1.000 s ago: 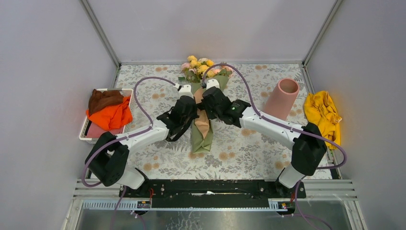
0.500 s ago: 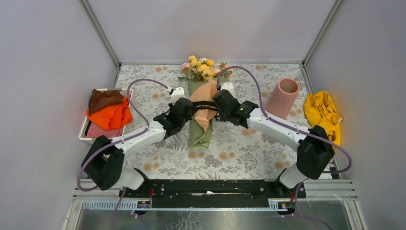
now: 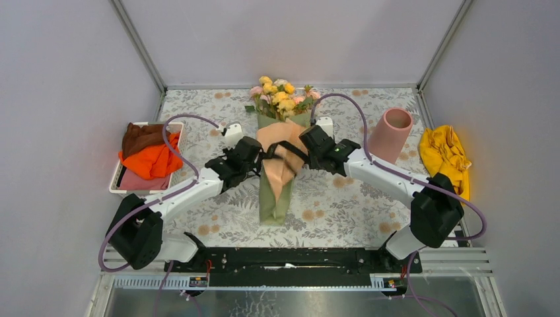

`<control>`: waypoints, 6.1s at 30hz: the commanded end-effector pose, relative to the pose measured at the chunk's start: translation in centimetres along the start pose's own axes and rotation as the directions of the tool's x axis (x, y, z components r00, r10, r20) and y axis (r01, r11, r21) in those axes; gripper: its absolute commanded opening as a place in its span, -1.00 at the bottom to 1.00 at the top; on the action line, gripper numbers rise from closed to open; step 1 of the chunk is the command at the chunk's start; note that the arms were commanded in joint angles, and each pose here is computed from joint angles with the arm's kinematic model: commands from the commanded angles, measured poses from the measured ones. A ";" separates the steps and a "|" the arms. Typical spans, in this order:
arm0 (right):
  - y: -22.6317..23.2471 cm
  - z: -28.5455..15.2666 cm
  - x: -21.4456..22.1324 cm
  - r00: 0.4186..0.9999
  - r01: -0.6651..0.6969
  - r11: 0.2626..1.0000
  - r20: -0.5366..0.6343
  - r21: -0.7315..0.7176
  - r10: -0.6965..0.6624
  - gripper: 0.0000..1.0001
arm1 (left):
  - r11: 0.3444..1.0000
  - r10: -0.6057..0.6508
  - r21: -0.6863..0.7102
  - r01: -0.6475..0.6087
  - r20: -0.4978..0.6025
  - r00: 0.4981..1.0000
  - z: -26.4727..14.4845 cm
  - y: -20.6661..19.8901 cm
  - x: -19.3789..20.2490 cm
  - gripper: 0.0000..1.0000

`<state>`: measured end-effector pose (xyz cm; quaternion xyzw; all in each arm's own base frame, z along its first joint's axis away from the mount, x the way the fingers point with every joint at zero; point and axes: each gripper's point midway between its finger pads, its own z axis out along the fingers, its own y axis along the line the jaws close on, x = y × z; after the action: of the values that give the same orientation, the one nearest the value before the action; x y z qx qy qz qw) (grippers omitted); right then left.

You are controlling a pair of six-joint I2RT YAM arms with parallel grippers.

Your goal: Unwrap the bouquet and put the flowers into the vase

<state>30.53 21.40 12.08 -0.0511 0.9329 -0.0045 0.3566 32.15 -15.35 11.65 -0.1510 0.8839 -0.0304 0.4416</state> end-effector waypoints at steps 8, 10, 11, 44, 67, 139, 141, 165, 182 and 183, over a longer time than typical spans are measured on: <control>4.0 -4.0 -4.6 0.992 0.018 0.957 0.122 -0.288 0.018 0.04 | 1.000 -0.006 0.007 0.006 -0.016 1.000 0.1 1.0 1.2 -0.90; 5.9 -4.2 -4.1 0.994 0.056 0.936 0.111 -0.346 -0.019 0.03 | 1.000 -0.006 0.016 0.006 -0.011 1.000 0.0 0.7 0.8 -0.90; 6.8 -4.3 -3.8 0.993 0.077 0.928 0.108 -0.364 -0.040 0.02 | 1.000 -0.007 0.021 0.007 -0.008 1.000 -0.1 0.5 0.6 -0.90; 14.2 -1.3 1.0 0.978 0.181 0.837 0.001 -0.517 -0.211 0.08 | 0.974 -0.182 0.175 0.143 0.232 0.955 -11.4 1.1 -11.4 -0.71; 15.7 -3.4 3.4 0.943 0.310 0.822 0.044 -0.478 -0.330 0.08 | 0.982 -0.181 0.117 0.151 0.308 0.934 -13.1 2.8 -13.8 -0.46; 16.9 0.0 -0.3 0.924 0.379 0.870 0.070 -0.314 -0.377 -0.10 | 0.972 -0.217 0.150 0.181 0.279 0.935 -11.4 2.3 -11.7 0.02; 16.8 0.4 -0.3 0.922 0.383 0.874 0.069 -0.299 -0.380 -0.13 | 0.973 -0.214 0.147 0.178 0.277 0.937 -11.3 2.4 -11.5 0.02; 13.1 -4.3 -5.5 0.946 0.292 0.936 0.202 -0.197 -0.253 -0.86 | 0.973 -0.189 0.175 0.150 0.228 0.955 -9.9 1.2 -9.8 0.02; 1.4 -8.5 -7.9 0.951 0.062 0.998 0.306 -0.018 -0.054 -0.80 | 0.914 -0.133 0.399 0.068 0.138 0.982 -8.2 -4.3 -7.1 0.03; 0.9 -8.7 -7.9 0.950 0.052 0.999 0.309 -0.014 -0.045 -0.80 | 0.907 -0.123 0.416 0.058 0.133 0.983 -8.1 -4.8 -7.0 0.03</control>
<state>30.42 25.76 21.38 -0.1305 0.8764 0.0171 0.4633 29.76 -15.76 21.52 -0.1374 0.8295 -0.1668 0.5150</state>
